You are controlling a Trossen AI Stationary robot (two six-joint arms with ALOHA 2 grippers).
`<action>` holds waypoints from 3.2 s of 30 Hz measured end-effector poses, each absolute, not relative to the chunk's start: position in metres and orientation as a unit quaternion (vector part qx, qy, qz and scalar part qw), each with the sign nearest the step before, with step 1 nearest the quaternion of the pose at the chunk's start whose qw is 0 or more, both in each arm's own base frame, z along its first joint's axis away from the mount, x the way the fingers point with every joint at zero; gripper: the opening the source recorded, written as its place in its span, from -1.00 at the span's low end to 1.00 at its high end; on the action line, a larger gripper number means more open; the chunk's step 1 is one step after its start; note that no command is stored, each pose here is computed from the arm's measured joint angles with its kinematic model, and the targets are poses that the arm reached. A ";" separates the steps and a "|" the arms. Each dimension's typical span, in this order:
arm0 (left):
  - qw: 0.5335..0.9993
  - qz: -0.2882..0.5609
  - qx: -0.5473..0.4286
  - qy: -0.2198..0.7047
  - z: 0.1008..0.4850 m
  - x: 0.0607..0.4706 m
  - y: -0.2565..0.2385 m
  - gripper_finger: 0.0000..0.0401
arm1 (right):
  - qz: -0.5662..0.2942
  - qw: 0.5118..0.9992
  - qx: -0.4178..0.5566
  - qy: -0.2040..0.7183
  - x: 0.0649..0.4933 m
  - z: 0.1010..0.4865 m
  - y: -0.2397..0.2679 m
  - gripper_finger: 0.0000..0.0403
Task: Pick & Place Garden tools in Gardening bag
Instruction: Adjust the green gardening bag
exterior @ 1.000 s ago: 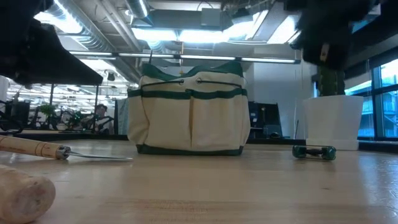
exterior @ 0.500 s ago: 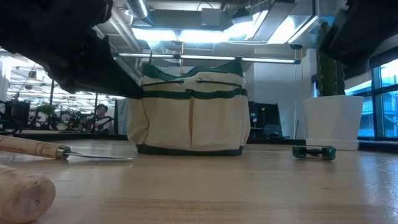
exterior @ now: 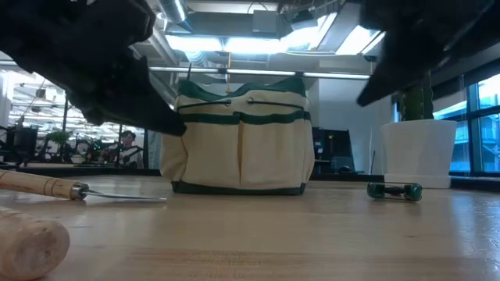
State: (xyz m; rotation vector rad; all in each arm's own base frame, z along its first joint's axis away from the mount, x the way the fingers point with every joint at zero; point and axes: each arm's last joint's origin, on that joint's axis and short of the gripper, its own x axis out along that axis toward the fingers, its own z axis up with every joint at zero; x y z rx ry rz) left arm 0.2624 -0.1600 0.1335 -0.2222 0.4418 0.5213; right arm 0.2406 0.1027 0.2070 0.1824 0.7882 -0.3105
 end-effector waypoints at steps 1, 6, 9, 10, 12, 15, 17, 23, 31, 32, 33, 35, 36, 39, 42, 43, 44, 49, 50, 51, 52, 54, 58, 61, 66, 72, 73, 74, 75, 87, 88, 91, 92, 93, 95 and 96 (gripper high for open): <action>0.935 0.258 -0.112 0.216 0.133 0.263 -0.159 -0.99 | -0.163 0.908 0.083 0.377 0.243 0.207 0.097 -0.99; 0.925 0.280 -0.129 0.224 0.130 0.261 -0.153 -0.99 | -0.232 0.898 0.076 0.365 0.253 0.208 0.065 -0.99; 0.916 0.299 -0.139 0.230 0.127 0.259 -0.149 -0.99 | -0.253 0.892 0.082 0.365 0.259 0.206 0.049 -0.99; 0.913 0.306 -0.141 0.232 0.126 0.259 -0.147 -0.99 | -0.257 0.892 0.079 0.364 0.262 0.205 0.045 -0.99; 0.908 0.318 -0.143 0.231 0.125 0.259 -0.143 -0.99 | -0.262 0.892 0.077 0.362 0.268 0.202 0.037 -1.00; 0.906 0.327 -0.143 0.230 0.125 0.260 -0.139 -0.99 | -0.247 0.893 0.089 0.366 0.279 0.193 0.029 -1.00; 0.904 0.332 -0.144 0.229 0.125 0.261 -0.136 -0.99 | -0.234 0.894 0.090 0.372 0.286 0.185 0.026 -1.00; 0.897 0.347 -0.137 0.236 0.124 0.264 -0.128 -0.99 | -0.218 0.887 0.090 0.397 0.300 0.159 0.022 -1.00; 0.879 0.384 -0.119 0.256 0.121 0.264 -0.110 -0.99 | -0.180 0.892 0.100 0.403 0.305 0.151 0.032 -1.00; 0.878 0.387 -0.118 0.258 0.120 0.265 -0.108 -0.99 | -0.177 0.894 0.099 0.401 0.305 0.151 0.035 -1.00; 0.877 0.389 -0.116 0.259 0.120 0.265 -0.106 -0.99 | -0.172 0.896 0.098 0.397 0.305 0.152 0.037 -1.00; 0.874 0.393 -0.110 0.262 0.120 0.267 -0.101 -0.99 | -0.161 0.901 0.100 0.390 0.306 0.153 0.042 -1.00; 0.873 0.395 -0.109 0.265 0.120 0.268 -0.099 -0.99 | -0.153 0.904 0.103 0.387 0.307 0.154 0.044 -1.00; 0.868 0.399 -0.105 0.277 0.120 0.272 -0.090 -0.99 | -0.133 0.910 0.111 0.377 0.308 0.156 0.050 -1.00; 0.864 0.400 -0.102 0.290 0.120 0.275 -0.082 -0.99 | -0.120 0.915 0.111 0.369 0.309 0.157 0.057 -1.00; 0.863 0.399 -0.102 0.292 0.120 0.276 -0.080 -0.99 | -0.118 0.916 0.112 0.366 0.309 0.157 0.059 -1.00; 0.864 0.397 -0.101 0.294 0.120 0.278 -0.078 -0.99 | -0.115 0.917 0.113 0.365 0.309 0.158 0.061 -1.00; 0.865 0.393 -0.090 0.298 0.121 0.282 -0.072 -0.99 | -0.109 0.918 0.119 0.362 0.308 0.158 0.068 -1.00; 0.866 0.391 -0.089 0.299 0.121 0.283 -0.071 -0.99 | -0.107 0.918 0.120 0.361 0.308 0.158 0.069 -1.00; 0.867 0.389 -0.088 0.299 0.121 0.284 -0.070 -0.99 | -0.106 0.919 0.120 0.361 0.307 0.158 0.070 -1.00; 0.868 0.386 -0.087 0.299 0.122 0.285 -0.069 -0.99 | -0.105 0.919 0.120 0.361 0.307 0.158 0.070 -1.00; 0.870 0.382 -0.086 0.300 0.122 0.287 -0.067 -0.99 | -0.103 0.919 0.120 0.362 0.307 0.158 0.072 -1.00; 0.875 0.371 -0.087 0.299 0.124 0.291 -0.064 -0.99 | -0.100 0.919 0.121 0.362 0.306 0.158 0.075 -1.00; 0.877 0.366 -0.084 0.301 0.124 0.292 -0.064 -0.99 | -0.097 0.919 0.119 0.363 0.306 0.158 0.076 -1.00; 0.885 0.341 -0.089 0.304 0.129 0.289 -0.073 -0.99 | -0.099 0.917 0.117 0.369 0.305 0.157 0.076 -1.00; 0.903 0.306 -0.106 0.282 0.144 0.278 -0.100 -0.99 | -0.134 0.908 0.100 0.385 0.300 0.154 0.075 -1.00; 0.905 0.302 -0.111 0.277 0.145 0.275 -0.105 -0.99 | -0.140 0.906 0.098 0.388 0.299 0.153 0.075 -1.00; 0.908 0.297 -0.116 0.273 0.145 0.273 -0.111 -0.99 | -0.145 0.903 0.096 0.392 0.298 0.152 0.074 -1.00; 0.909 0.292 -0.122 0.270 0.145 0.271 -0.116 -0.99 | -0.149 0.901 0.095 0.396 0.297 0.152 0.074 -1.00; 0.907 0.324 -0.153 0.221 0.126 0.245 -0.126 -0.99 | -0.154 0.892 0.107 0.411 0.294 0.149 0.076 -1.00; 0.907 0.324 -0.159 0.217 0.123 0.245 -0.123 -0.99 | -0.151 0.892 0.107 0.412 0.293 0.149 0.077 -1.00; 0.916 0.303 -0.176 0.194 0.120 0.247 -0.120 -0.99 | -0.146 0.893 0.106 0.412 0.292 0.149 0.081 -1.00; 0.921 0.291 -0.181 0.186 0.120 0.247 -0.120 -0.99 | -0.143 0.894 0.105 0.412 0.292 0.149 0.083 -1.00; 0.925 0.279 -0.184 0.182 0.120 0.247 -0.121 -0.99 | -0.141 0.894 0.105 0.413 0.291 0.149 0.084 -1.00; 0.930 0.261 -0.187 0.179 0.119 0.245 -0.122 -0.99 | -0.140 0.894 0.109 0.412 0.291 0.149 0.087 -1.00; 0.932 0.256 -0.190 0.175 0.119 0.244 -0.124 -0.99 | -0.138 0.894 0.110 0.413 0.290 0.149 0.088 -1.00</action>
